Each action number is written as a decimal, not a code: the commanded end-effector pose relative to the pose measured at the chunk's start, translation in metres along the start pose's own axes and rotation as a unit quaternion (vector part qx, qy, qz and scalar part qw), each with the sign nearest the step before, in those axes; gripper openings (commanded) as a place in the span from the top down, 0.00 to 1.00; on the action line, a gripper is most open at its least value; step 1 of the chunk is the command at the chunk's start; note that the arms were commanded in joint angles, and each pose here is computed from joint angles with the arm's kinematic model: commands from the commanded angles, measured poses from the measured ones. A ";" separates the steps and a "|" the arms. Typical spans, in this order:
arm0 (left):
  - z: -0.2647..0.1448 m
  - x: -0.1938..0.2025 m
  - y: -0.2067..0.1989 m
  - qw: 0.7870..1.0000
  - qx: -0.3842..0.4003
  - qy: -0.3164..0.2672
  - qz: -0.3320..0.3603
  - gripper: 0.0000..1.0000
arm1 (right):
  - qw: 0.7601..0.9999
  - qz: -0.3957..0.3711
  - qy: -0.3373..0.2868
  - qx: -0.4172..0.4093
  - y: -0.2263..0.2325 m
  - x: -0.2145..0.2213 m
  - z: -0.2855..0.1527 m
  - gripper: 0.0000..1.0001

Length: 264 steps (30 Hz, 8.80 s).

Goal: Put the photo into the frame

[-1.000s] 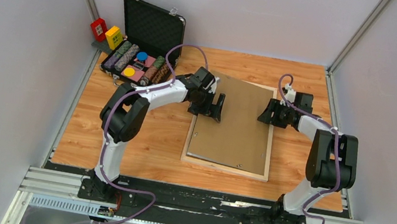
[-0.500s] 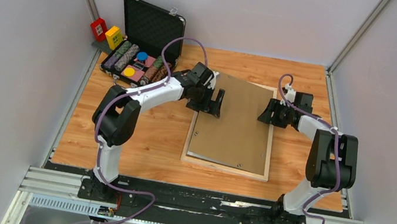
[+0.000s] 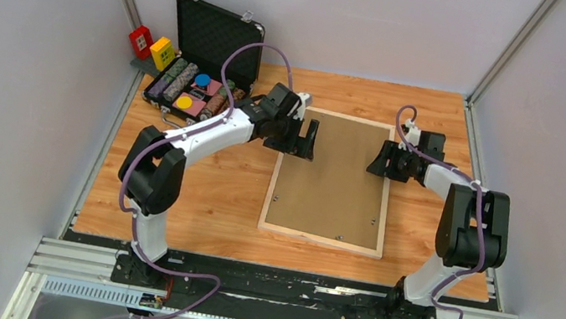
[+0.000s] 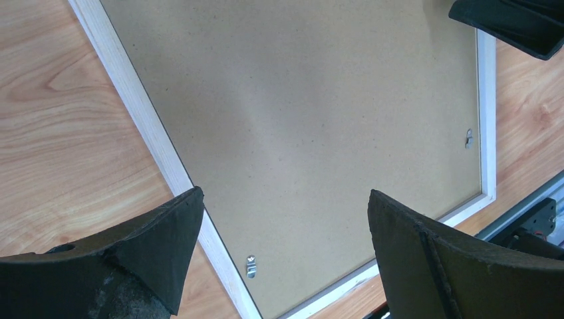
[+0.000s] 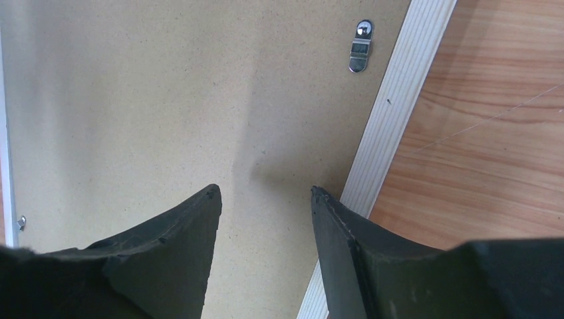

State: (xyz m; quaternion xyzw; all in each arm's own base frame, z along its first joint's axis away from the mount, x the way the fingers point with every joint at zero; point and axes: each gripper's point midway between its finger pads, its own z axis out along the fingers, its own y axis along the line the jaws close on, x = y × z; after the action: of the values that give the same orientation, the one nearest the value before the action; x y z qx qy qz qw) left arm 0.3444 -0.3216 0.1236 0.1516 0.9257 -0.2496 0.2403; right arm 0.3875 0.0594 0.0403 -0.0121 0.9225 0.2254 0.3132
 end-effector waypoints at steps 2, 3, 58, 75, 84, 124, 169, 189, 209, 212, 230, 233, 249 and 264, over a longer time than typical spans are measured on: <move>-0.020 -0.018 -0.010 0.999 0.005 -0.044 0.023 0.00 | 0.999 0.005 0.028 0.037 -0.018 0.016 0.005 0.44; -0.020 -0.018 -0.009 0.999 0.004 -0.045 0.023 0.00 | 0.999 0.006 0.028 0.036 -0.018 0.016 0.005 0.44; 0.122 -0.128 0.083 0.978 -0.116 -0.111 0.135 0.00 | 0.996 -0.057 -0.065 -0.011 0.021 -0.024 -0.057 0.27; 0.133 -0.111 0.064 0.991 -0.017 -0.084 0.106 0.00 | 0.997 -0.050 -0.061 -0.009 0.016 -0.022 -0.055 0.27; 0.139 -0.104 0.056 0.992 0.010 -0.073 0.100 0.00 | 0.997 -0.047 -0.058 -0.009 0.015 -0.020 -0.054 0.27; 0.009 0.004 0.081 0.992 -0.039 0.065 0.104 0.01 | 0.994 -0.015 -0.012 0.104 -0.043 -0.004 -0.028 0.50; 0.066 0.052 0.083 0.988 -0.010 0.150 -0.029 0.56 | 0.993 -0.069 0.089 0.020 -0.020 0.051 -0.037 1.00; 0.043 0.061 0.069 0.992 0.013 0.112 -0.065 0.89 | 0.995 -0.056 0.055 0.068 -0.032 -0.017 -0.002 0.48; 0.049 0.064 0.071 0.991 0.013 0.119 -0.062 0.90 | 0.991 -0.072 0.056 0.094 -0.045 -0.034 0.017 0.63; 0.049 0.065 0.072 0.991 0.013 0.120 -0.062 0.90 | 0.991 -0.074 0.056 0.096 -0.047 -0.035 0.018 0.68; 0.052 0.068 0.072 0.990 0.017 0.127 -0.058 0.94 | 0.992 -0.055 0.048 0.102 -0.052 -0.047 0.030 0.83; 0.052 0.068 0.072 0.990 0.018 0.128 -0.057 0.95 | 0.992 -0.053 0.047 0.103 -0.052 -0.049 0.031 0.84; 0.054 0.068 0.073 0.990 0.016 0.126 -0.065 1.00 | 0.995 -0.057 0.016 0.083 -0.036 -0.064 0.005 0.43; 0.054 0.059 0.065 0.991 0.030 0.116 -0.067 1.00 | 0.987 -0.136 0.048 0.070 -0.010 0.006 -0.060 0.42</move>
State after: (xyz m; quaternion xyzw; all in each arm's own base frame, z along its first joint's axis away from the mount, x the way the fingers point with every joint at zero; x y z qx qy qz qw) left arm 0.3553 -0.2756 0.0279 0.1090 0.9527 -0.2470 0.1393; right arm 0.3694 0.0235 0.0625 -0.0894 0.9476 0.1157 0.2840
